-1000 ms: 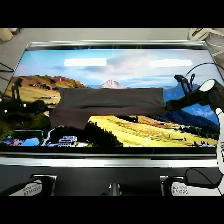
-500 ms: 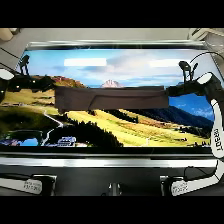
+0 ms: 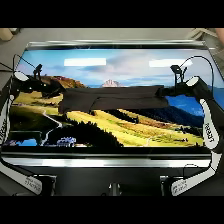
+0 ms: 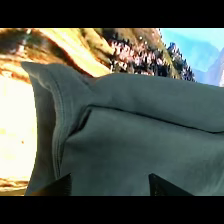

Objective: Fold the shirts.

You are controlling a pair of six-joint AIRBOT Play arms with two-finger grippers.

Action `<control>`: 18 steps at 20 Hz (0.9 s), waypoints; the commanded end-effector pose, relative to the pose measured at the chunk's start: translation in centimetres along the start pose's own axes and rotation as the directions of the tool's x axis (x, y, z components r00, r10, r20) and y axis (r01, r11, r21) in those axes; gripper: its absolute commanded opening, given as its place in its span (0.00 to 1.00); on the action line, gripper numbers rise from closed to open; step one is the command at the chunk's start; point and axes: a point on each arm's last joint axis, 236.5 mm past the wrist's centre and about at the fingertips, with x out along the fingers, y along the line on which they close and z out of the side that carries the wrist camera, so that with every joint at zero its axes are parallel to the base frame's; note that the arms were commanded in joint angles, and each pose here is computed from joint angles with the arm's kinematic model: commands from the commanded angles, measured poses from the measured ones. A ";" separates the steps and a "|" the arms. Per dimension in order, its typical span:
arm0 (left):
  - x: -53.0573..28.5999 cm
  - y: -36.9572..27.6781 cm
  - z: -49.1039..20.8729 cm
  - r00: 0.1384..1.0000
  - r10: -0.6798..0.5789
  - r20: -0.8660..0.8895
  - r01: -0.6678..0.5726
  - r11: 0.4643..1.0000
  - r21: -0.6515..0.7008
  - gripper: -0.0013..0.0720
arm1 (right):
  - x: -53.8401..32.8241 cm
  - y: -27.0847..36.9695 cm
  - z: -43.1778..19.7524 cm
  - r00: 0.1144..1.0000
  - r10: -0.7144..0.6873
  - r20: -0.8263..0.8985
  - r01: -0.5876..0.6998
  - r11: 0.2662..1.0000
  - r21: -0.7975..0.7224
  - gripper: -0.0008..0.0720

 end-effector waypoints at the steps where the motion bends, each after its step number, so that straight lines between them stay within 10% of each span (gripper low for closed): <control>1: -1.5 0.0 -0.1 0.999 -0.013 -0.036 0.013 1.000 -0.010 0.82 | -2.6 -2.2 -0.2 0.999 -0.050 -0.005 0.049 0.998 -0.029 0.99; 15: -11.6 -14.6 -1.3 0.990 -0.108 0.086 0.071 0.932 0.355 0.72 | 4.1 0.4 -2.7 0.987 0.160 -0.018 -0.145 0.928 0.344 0.93; 16: -11.7 -15.5 -1.8 0.990 -0.116 0.081 0.078 0.925 0.372 0.72 | 4.4 0.8 -2.8 0.986 0.163 -0.023 -0.145 0.926 0.348 0.85; 18: -10.9 -16.9 -2.7 0.991 -0.125 0.056 0.093 0.913 0.396 0.72 | 4.4 1.5 -2.4 0.984 0.176 -0.015 -0.160 0.924 0.348 0.06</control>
